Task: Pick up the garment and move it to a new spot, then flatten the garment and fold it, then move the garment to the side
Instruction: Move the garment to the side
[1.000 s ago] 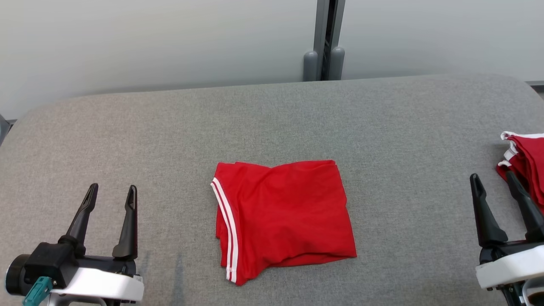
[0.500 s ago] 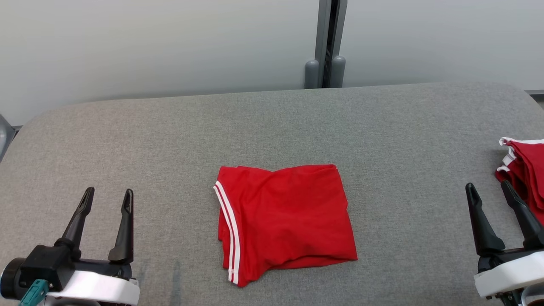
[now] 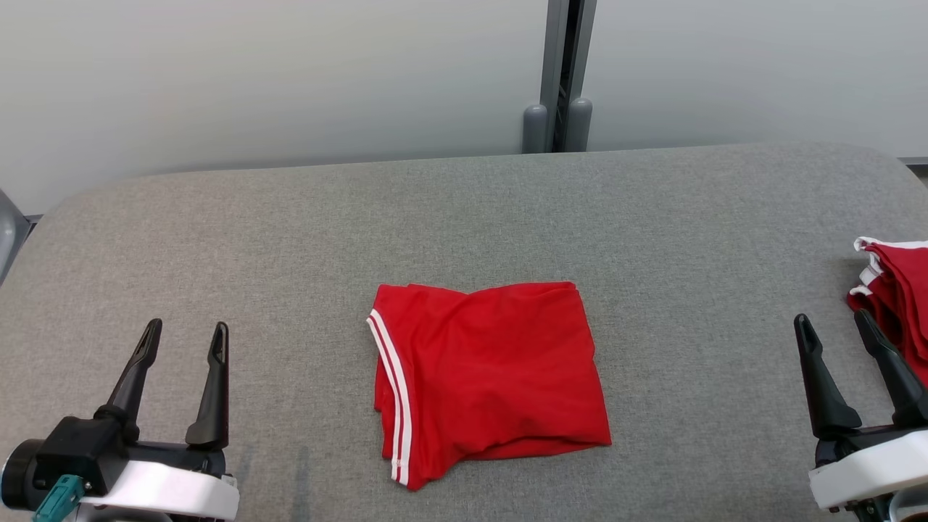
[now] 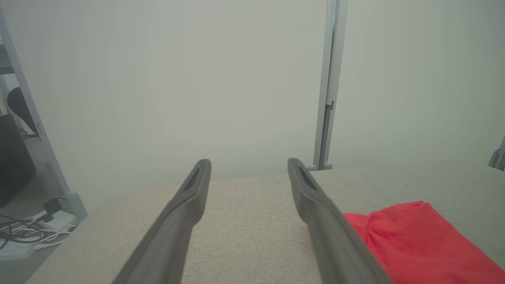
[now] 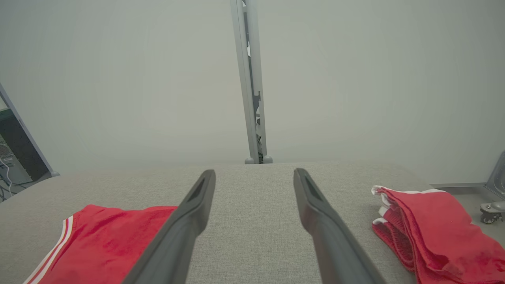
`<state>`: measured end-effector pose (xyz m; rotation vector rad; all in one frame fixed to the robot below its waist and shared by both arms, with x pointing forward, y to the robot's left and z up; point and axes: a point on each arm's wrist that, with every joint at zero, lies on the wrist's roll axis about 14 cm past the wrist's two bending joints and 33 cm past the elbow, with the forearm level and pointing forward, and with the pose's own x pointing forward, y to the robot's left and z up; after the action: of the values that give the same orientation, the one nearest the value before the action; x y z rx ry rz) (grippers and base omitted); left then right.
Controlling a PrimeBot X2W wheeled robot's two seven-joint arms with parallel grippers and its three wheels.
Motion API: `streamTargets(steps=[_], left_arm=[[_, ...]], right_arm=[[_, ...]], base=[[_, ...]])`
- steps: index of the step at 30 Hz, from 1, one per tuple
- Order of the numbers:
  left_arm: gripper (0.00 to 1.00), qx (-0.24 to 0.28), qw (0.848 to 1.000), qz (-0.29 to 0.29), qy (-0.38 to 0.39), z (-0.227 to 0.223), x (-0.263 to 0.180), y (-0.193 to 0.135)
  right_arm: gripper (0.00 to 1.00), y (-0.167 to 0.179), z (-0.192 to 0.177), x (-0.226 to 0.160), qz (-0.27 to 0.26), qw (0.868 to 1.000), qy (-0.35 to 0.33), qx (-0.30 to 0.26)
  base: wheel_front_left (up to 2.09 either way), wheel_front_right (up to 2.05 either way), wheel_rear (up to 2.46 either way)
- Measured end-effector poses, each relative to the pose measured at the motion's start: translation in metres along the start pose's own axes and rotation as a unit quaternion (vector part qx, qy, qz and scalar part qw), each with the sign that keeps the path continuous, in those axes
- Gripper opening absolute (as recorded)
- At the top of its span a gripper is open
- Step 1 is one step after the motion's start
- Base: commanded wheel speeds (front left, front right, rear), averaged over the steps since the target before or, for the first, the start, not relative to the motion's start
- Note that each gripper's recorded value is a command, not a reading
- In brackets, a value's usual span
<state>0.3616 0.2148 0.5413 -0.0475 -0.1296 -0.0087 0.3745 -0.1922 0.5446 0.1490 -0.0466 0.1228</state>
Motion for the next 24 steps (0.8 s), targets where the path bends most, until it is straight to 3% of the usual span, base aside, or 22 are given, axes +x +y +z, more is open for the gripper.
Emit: streamTargets(steps=[15,24], left_arm=[[1.00,0.001,1.000,0.008,-0.010,0.009,-0.005,0.005],[1.00,0.001,0.999,0.030,-0.028,0.020,-0.010,0.016]], right_arm=[[1.00,0.001,-0.003,-0.001,-0.001,1.000,0.006,0.004],[1.00,0.021,-0.063,0.017,0.042,0.993,0.108,-0.011]], base=[[0.00,0.00,0.00],[0.00,0.00,0.00]])
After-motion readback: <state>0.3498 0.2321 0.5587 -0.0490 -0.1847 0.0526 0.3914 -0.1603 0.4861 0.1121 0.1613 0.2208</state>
